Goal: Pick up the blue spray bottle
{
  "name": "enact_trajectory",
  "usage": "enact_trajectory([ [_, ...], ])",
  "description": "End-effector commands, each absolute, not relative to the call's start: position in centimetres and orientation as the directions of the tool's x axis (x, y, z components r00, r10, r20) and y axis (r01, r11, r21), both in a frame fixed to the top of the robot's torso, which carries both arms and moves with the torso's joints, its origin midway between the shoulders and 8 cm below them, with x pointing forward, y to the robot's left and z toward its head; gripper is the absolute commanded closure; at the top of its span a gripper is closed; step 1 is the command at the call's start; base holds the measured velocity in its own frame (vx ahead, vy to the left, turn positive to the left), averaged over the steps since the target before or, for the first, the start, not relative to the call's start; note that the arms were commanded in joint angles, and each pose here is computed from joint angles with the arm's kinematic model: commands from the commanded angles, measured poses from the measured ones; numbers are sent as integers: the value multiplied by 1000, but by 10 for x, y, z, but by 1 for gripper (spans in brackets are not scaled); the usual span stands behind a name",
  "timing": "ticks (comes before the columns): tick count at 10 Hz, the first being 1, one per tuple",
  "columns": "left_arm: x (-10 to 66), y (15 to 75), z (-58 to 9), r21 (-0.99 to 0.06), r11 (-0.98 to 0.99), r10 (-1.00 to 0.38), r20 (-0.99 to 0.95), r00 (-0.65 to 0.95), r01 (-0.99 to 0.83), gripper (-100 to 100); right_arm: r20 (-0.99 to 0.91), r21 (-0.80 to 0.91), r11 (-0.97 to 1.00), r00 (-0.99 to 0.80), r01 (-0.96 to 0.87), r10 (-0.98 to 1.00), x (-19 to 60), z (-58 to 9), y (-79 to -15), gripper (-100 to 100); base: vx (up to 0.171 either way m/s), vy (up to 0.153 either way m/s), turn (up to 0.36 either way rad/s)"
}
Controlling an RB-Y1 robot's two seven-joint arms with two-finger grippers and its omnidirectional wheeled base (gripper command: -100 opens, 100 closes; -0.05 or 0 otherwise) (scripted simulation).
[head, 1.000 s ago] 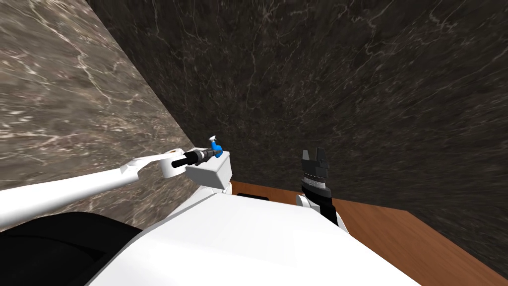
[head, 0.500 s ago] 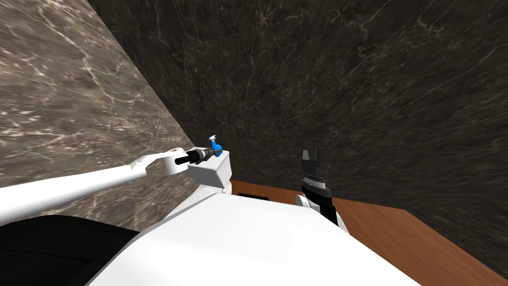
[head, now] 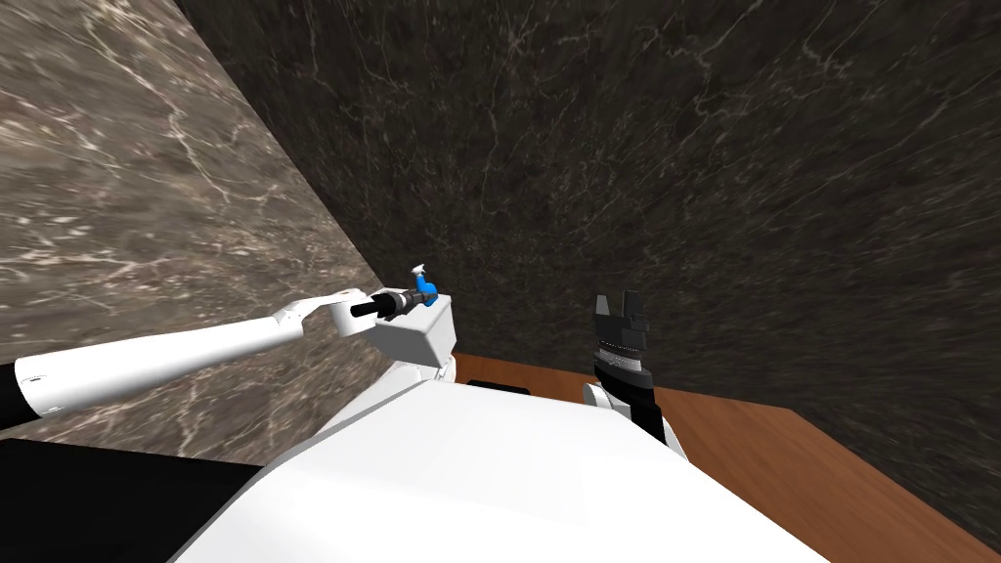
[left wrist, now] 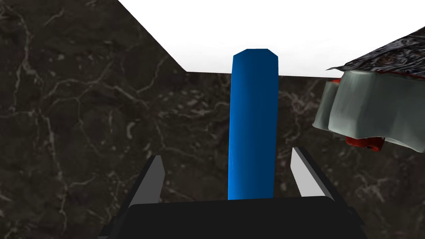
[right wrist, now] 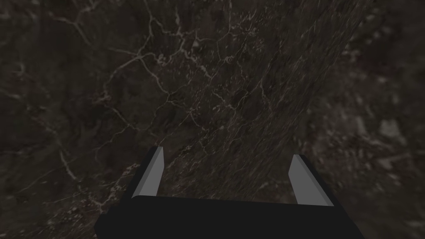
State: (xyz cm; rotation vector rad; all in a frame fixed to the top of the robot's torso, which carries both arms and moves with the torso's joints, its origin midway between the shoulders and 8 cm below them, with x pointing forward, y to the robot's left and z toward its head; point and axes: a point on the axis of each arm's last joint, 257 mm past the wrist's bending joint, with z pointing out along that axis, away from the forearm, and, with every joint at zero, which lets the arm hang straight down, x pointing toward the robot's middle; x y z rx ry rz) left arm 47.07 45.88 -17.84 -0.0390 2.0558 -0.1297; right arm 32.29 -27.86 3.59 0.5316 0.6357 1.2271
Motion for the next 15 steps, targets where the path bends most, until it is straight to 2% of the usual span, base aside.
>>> enact_trajectory([
  [1, 476, 469, -181, -112, 994, -92, -877, -472, 15, -100, -157, 681, 258, 207, -685, 966, 323, 36, -279, 0, -53, -41, -1],
  [8, 500, 473, -172, -100, 994, -75, -887, -457, 32, -100, -157, 681, 258, 207, -685, 966, 323, 36, -279, 0, -20, -17, 0],
  [10, 505, 495, -171, -90, 996, -76, -889, -452, 9, -100, -157, 681, 258, 207, -685, 966, 323, 36, -279, 0, -43, -35, -3],
  [13, 515, 487, -163, -84, 996, -63, -895, -441, 29, -100, -157, 681, 258, 207, -685, 966, 323, 36, -279, 0, -9, -10, 1],
  [15, 521, 509, -158, -72, 997, -63, -901, -429, 5, -100, -157, 681, 258, 207, -685, 966, 323, 36, -279, 0, -41, -37, -4],
])
